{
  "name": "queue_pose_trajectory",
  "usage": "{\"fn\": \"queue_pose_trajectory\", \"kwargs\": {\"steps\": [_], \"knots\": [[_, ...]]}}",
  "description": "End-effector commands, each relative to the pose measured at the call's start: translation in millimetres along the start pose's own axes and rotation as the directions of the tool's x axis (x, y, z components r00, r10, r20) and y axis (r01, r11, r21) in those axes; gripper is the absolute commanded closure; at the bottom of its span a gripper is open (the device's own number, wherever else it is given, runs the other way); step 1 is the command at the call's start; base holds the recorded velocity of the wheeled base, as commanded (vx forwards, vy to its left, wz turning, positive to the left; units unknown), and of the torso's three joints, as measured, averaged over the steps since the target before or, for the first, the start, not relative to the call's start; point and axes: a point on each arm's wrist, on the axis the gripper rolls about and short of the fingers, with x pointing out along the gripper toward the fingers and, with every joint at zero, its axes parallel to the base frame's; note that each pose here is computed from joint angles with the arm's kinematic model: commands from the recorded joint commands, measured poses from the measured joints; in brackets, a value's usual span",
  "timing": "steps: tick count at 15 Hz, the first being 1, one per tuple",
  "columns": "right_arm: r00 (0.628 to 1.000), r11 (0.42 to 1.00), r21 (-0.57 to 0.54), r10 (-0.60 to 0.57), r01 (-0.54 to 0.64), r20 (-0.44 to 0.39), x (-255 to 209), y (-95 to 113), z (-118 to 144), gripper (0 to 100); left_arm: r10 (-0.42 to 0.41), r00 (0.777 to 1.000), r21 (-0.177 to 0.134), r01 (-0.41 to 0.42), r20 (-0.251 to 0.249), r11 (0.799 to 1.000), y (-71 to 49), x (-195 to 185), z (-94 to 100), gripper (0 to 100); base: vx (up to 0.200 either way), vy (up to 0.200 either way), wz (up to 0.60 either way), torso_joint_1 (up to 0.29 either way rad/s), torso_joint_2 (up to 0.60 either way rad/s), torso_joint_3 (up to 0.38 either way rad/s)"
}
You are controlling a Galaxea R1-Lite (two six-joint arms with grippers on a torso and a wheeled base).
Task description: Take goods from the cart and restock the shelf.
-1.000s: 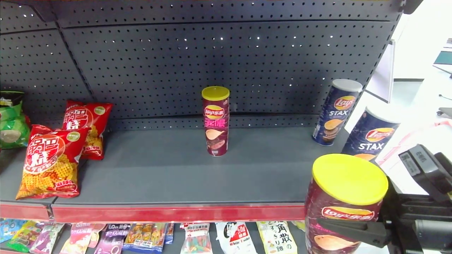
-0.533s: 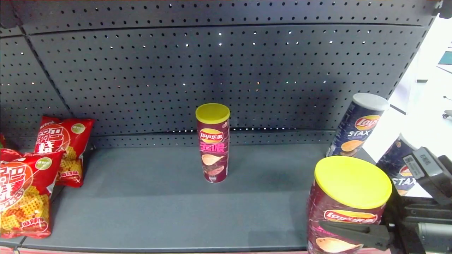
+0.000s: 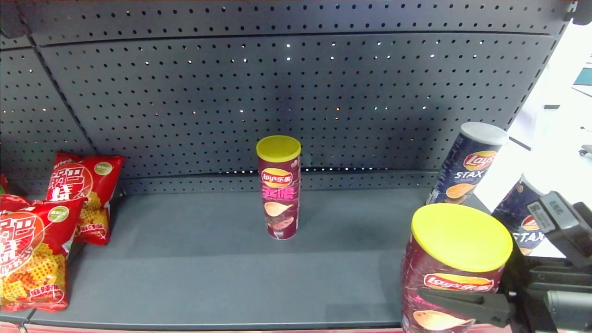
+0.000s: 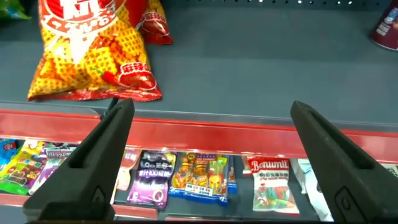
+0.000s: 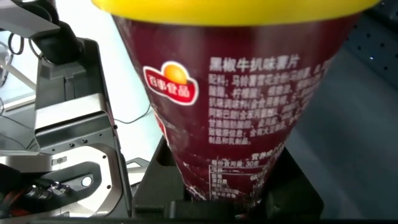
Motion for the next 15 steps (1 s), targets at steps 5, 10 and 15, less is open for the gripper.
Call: {"fn": "queue_pose_trajectory", "kwargs": {"steps": [5,10,15], "knots": [[1.0,1.0,-0.007,-0.001,0.001,0.009,0,0,3,100,0.0,1.0,-0.001,0.0,-0.001,1.0,0.0,0,0.1,0,0.0,0.0,0.0,0.0,0.0,0.0],[1.0,1.0,0.001,-0.004,0.004,0.025,-3,0,6,100,-0.011,0.998,0.018,0.01,0.068,1.0,-0.5,-3,14.5,0,0.0,0.0,0.0,0.0,0.0,0.0],[0.999,0.999,0.034,-0.008,0.007,0.043,-3,-1,12,100,-0.188,0.964,-0.064,0.203,0.189,0.977,-7.2,27,187.3,0,0.0,0.0,0.0,0.0,0.0,0.0]]}}
